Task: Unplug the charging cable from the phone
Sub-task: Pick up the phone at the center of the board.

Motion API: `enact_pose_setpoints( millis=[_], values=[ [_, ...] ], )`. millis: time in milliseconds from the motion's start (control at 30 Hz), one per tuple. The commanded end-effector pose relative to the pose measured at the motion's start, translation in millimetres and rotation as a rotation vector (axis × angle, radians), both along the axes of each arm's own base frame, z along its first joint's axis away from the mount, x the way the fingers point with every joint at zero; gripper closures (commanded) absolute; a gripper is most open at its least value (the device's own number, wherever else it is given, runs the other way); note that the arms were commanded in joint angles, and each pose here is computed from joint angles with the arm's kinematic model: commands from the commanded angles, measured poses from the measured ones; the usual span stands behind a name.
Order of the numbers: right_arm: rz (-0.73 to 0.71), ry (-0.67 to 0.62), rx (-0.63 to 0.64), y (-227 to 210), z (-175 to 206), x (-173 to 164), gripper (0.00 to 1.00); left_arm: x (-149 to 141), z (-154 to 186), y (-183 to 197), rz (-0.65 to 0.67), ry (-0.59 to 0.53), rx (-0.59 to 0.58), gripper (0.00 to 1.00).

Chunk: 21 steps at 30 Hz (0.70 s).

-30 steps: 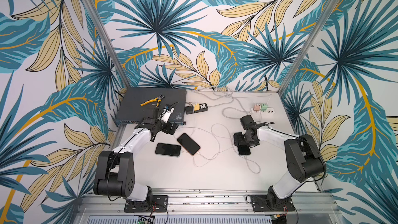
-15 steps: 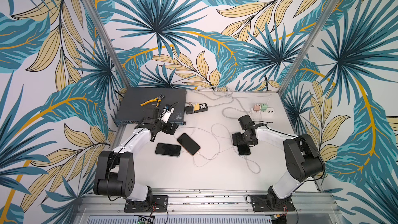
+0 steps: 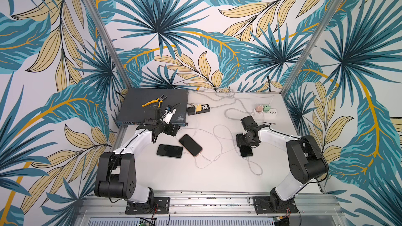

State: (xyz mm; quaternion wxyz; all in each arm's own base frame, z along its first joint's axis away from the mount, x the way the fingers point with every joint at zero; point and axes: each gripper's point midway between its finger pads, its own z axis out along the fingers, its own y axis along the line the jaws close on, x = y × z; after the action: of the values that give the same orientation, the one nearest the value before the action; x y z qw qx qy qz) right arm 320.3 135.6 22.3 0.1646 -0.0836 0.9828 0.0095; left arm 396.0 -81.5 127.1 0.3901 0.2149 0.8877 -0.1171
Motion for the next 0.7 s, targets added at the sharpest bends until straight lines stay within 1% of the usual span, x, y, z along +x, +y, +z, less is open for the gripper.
enact_pose_setpoints(
  millis=[0,67,167,267,433,533,667],
  values=[
    [0.003,-0.053,0.005,-0.2,15.9,1.6,0.35,5.4,12.3,-3.2,-0.017,-0.019,-0.016,0.00],
    [0.010,-0.093,0.015,1.0,27.5,6.8,0.41,6.2,16.4,-5.3,-0.024,-0.024,-0.026,0.00],
    [0.038,-0.182,0.042,6.0,51.6,17.1,0.44,6.7,23.9,-10.7,-0.044,-0.032,-0.051,0.00],
    [0.086,-0.285,0.086,15.4,80.3,29.2,0.45,6.9,35.7,-18.7,-0.073,-0.046,-0.093,0.00],
    [0.225,-0.415,0.203,45.2,125.3,43.1,0.45,1.6,63.1,-43.3,-0.167,-0.075,-0.199,0.00],
    [0.324,-0.471,0.322,71.3,151.0,45.7,0.44,-4.8,80.4,-61.5,-0.241,-0.074,-0.286,0.00],
    [0.448,-0.547,0.559,110.0,193.5,39.6,0.43,-20.0,101.4,-89.2,-0.376,-0.049,-0.421,0.00]
  ],
)
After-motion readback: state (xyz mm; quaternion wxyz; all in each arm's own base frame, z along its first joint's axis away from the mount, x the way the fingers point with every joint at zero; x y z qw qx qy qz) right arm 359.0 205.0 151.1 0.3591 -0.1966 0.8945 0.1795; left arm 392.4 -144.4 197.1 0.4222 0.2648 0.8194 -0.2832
